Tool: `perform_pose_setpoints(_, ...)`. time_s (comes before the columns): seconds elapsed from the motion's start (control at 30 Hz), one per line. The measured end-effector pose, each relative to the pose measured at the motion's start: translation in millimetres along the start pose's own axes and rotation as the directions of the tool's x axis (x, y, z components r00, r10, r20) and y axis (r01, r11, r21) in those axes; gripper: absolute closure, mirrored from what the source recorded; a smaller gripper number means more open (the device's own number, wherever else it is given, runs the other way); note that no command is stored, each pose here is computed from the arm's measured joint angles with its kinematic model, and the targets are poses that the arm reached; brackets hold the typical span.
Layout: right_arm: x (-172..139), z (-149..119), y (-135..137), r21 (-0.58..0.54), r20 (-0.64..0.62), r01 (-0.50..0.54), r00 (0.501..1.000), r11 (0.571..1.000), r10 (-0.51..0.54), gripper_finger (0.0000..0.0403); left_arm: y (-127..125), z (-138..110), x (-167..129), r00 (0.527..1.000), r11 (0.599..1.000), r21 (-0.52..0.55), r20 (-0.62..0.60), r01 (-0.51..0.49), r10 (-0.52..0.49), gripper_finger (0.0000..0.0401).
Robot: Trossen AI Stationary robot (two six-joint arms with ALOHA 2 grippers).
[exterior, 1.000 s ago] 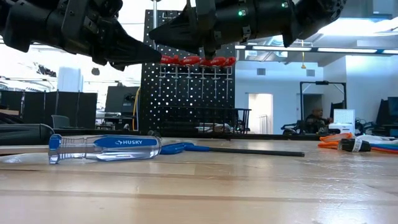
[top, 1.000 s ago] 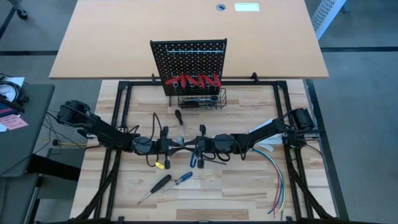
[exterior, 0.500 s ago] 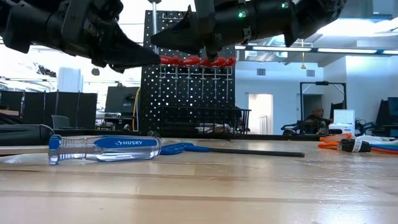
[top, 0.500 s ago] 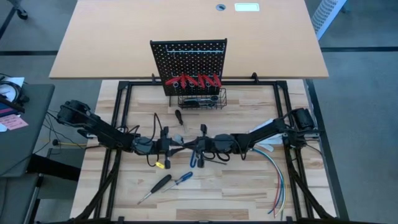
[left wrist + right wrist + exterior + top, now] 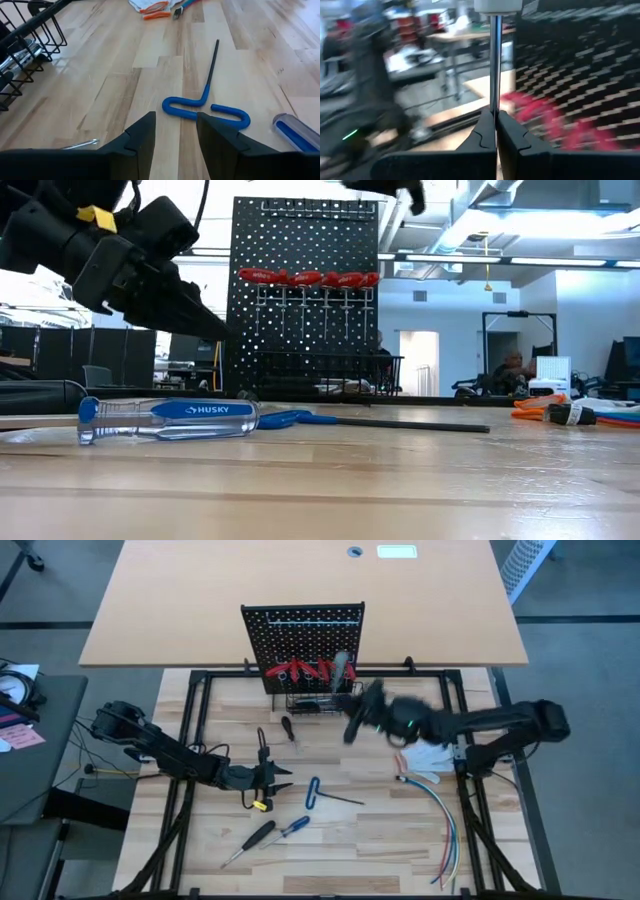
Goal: Hang tools onto peg board
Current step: Hang the gray screwdriver on the pegboard
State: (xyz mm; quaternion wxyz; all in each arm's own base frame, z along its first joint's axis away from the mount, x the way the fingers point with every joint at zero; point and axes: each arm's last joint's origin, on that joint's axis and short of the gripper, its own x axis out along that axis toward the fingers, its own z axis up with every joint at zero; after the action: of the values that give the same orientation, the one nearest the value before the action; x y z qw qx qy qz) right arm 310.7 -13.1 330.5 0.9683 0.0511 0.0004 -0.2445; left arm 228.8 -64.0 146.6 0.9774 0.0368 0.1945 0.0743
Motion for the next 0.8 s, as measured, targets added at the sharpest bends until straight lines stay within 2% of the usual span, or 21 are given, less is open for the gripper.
perform_pose_setpoints(0.1, -1, 16, -32, 0.016, 0.025, 0.09, 0.996, 0.996, -0.09, 0.0402, 0, 1, 0, 1.0, 1.0, -0.002, 0.005, 0.0, 0.0, 0.0263)
perform_pose_setpoints(0.33, 15, 42, -83, 0.044, -0.002, 0.163, 0.987, 0.986, -0.163, 0.0403, 0, 1, 0, 1.0, 1.0, 0.01, 0.006, 0.001, -0.001, 0.0263)
perform_pose_setpoints(0.6, 27, 60, -102, 0.042, -0.005, 0.171, 0.985, 0.984, -0.171, 0.0403, 0, 0, 0, 1.0, 1.0, 0.015, 0.005, 0.001, -0.001, 0.0263)
perform_pose_setpoints(0.8, 48, 49, -107, -0.007, -0.08, 0.196, 0.977, 0.981, -0.196, 0.0403, 0, 0, 0, 1.0, 1.0, 0.014, 0.004, 0.001, -0.001, 0.0263)
